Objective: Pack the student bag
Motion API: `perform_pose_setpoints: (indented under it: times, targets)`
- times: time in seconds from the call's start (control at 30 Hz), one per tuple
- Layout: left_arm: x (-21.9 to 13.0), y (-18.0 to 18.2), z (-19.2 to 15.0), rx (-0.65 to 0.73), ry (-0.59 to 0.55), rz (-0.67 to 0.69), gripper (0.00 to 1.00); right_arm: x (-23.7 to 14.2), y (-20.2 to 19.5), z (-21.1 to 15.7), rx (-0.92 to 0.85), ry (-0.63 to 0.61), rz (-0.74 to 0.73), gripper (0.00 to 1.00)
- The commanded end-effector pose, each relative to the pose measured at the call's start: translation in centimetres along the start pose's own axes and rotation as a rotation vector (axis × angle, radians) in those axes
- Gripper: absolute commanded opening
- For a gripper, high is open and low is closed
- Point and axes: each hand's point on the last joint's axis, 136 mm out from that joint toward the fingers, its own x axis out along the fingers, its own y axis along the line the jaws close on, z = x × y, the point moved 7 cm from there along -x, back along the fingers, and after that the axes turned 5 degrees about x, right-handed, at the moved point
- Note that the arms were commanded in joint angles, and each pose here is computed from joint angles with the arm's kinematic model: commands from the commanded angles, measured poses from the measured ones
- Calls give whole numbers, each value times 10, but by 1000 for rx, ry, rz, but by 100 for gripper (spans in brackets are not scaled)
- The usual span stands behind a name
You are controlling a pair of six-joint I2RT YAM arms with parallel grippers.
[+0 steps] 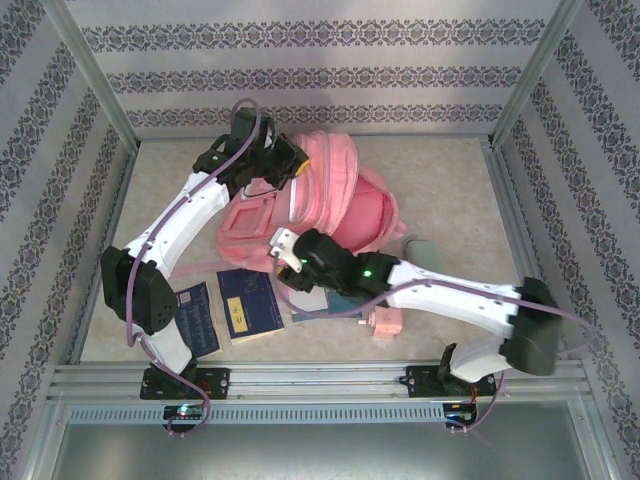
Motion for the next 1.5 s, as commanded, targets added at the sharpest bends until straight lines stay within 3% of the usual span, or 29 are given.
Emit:
perform_pose_setpoints:
  times: [0.0, 0.2, 0.37, 0.47, 0.6, 0.63, 0.73, 0.87, 1.13, 1.17, 1.27, 1.3, 1.47]
  targets:
    - [-14, 0, -6, 130, 107, -55, 0, -26, -3, -1, 54, -74, 25, 56]
    - [-25, -10, -5, 209, 144, -57, 0, -72, -30, -18, 184, -122, -64, 53]
    - [-36, -16, -8, 274, 171, -40, 0, -100, -75, -33, 513, -86, -134, 53]
    - [-39, -19, -10, 287, 180, -42, 0, -103, -92, -42, 641, -28, -109, 42]
    - [-43, -22, -10, 310, 191, -38, 0, -93, -114, -44, 827, -6, -75, 12]
    - [-43, -22, -11, 315, 196, -34, 0, -89, -123, -46, 898, -5, -76, 9]
    - [-44, -24, -10, 327, 201, -28, 0, -72, -143, -45, 1103, 4, 24, 2]
    - [-43, -26, -9, 342, 219, -27, 0, -42, -161, -33, 1298, 10, 205, 5]
    - [-23, -24, -6, 347, 301, -16, 0, 14, -183, 4, 1436, -83, 531, 10]
    - [-23, -22, -6, 352, 301, 7, 3, 16, -185, 10, 1440, -106, 562, 10]
    - [-35, -21, -4, 384, 253, 87, 39, 17, -188, 26, 1455, -152, 619, 10]
    - [-41, -23, -5, 403, 233, 108, 46, 17, -189, 29, 1460, -162, 633, 11]
    - [-73, -40, -12, 524, 125, 211, 60, 21, -187, 36, 1486, -184, 660, 10]
